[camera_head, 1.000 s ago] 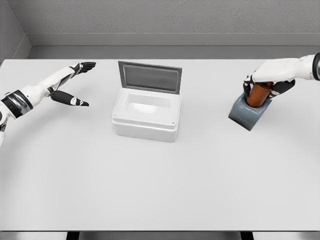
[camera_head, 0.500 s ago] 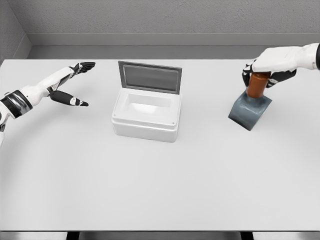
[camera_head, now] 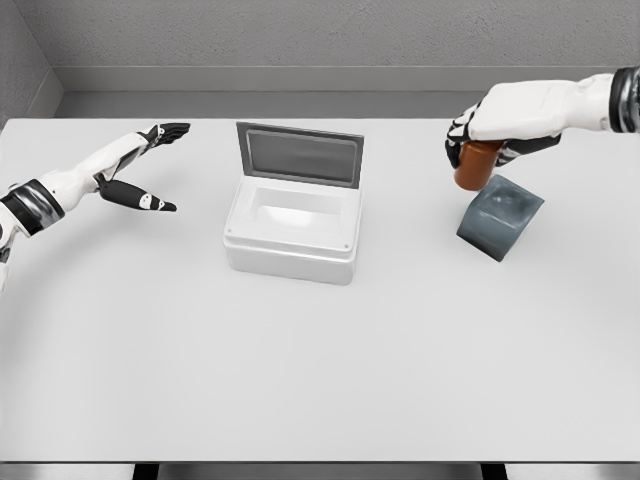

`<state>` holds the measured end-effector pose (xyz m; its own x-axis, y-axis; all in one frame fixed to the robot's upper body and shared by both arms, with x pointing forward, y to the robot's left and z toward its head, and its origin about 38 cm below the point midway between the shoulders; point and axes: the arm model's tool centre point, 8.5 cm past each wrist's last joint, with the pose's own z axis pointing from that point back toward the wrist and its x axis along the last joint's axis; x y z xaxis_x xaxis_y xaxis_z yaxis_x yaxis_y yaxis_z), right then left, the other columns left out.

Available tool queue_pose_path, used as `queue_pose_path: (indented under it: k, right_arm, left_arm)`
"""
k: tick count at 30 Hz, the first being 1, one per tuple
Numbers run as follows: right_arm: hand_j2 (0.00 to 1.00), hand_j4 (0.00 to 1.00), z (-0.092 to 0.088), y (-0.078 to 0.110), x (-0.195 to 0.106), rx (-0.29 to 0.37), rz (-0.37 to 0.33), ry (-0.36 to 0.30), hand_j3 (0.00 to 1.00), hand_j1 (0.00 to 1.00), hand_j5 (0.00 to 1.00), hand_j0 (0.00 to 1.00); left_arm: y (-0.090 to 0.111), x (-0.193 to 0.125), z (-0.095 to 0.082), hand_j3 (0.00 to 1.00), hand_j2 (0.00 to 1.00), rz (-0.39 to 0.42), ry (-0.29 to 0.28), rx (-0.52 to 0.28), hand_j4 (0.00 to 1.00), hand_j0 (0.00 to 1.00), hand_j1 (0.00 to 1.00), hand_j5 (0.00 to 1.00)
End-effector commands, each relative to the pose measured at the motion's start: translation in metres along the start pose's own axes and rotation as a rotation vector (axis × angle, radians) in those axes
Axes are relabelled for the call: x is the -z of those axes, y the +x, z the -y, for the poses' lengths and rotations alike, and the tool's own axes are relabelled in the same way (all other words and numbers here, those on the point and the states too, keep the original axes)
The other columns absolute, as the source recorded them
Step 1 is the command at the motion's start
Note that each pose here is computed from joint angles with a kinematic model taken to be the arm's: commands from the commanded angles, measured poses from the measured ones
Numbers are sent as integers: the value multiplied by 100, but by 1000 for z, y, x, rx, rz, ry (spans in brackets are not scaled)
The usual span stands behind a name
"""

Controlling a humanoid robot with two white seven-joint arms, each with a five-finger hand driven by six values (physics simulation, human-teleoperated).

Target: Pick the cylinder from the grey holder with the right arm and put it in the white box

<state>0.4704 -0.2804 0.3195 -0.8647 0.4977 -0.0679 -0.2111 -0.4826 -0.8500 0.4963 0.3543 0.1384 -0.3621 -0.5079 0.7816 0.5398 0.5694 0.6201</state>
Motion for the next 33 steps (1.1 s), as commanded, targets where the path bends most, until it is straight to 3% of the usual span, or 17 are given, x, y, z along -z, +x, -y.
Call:
queue_pose_path:
  k: [1,7,21,29,33]
  right_arm:
    - [33,33,10,10,6,-18,32,-27,33,33,33,33]
    - [33,33,38,29,35,-68,110,-65,33,33,33,33]
    - [33,33,64,78,87,-139,270,-78,33,33,33,33]
    - [33,33,67,83,97,-144,287,-77,33,33,33,33]
    - [33,33,64,74,99,-126,266,-71,33,33,33,33]
  left_arm:
    - [0,0,-1,100,100,3,6,-6,100,100,100,100]
    - [1,0,-2,100,100,4,-3,-5,100,100,100,100]
    - [1,-3,-5,100,100,6,14,-10,100,100,100,100]
    - [0,-3,-4,100,100,5,13,-9,100,100,100,100]
    - [0,-3,-4,100,100,5,12,-9,100,100,100,100]
